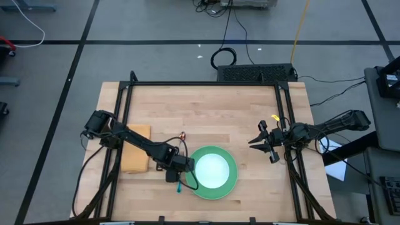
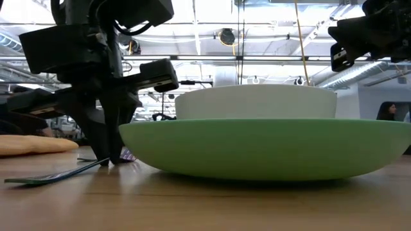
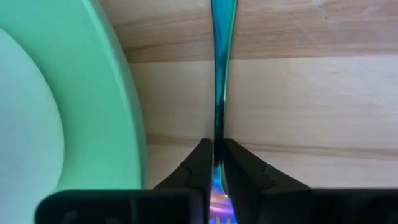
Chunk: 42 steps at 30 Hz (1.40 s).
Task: Set table place
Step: Put the violet fork to the left of the green plate
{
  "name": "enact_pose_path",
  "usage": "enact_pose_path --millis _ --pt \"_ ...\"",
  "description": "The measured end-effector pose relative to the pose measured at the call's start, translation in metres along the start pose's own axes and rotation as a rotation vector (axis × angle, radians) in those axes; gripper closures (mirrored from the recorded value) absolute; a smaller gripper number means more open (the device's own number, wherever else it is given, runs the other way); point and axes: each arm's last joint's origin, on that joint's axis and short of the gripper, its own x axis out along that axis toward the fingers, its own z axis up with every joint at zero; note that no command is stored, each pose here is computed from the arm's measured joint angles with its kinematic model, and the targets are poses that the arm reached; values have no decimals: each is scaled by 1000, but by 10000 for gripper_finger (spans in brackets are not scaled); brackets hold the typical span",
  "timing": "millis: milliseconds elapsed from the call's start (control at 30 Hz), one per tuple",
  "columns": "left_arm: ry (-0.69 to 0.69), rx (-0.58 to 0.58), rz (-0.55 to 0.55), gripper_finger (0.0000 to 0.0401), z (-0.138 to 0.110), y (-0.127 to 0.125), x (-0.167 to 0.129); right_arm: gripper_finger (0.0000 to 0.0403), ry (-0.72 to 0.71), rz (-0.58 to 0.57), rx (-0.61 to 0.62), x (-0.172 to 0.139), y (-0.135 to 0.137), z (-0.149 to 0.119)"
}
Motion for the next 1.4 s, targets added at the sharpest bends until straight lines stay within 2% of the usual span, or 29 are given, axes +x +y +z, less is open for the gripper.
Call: enact_pose_path --millis 267,700,967,1233,1400 --pt "-3 -17 3 317 0 1 -1 337 0 0 0 0 0 0" --pt "-4 -86 -76 315 5 10 -18 337 -4 0 8 0 0 0" --pt "1 -72 -45 315 9 13 -20 337 -4 0 31 0 0 0" --pt "104 -50 27 315 20 12 -19 337 -4 6 49 0 0 0" --pt "109 -92 104 315 32 10 -38 337 -3 8 49 0 0 0"
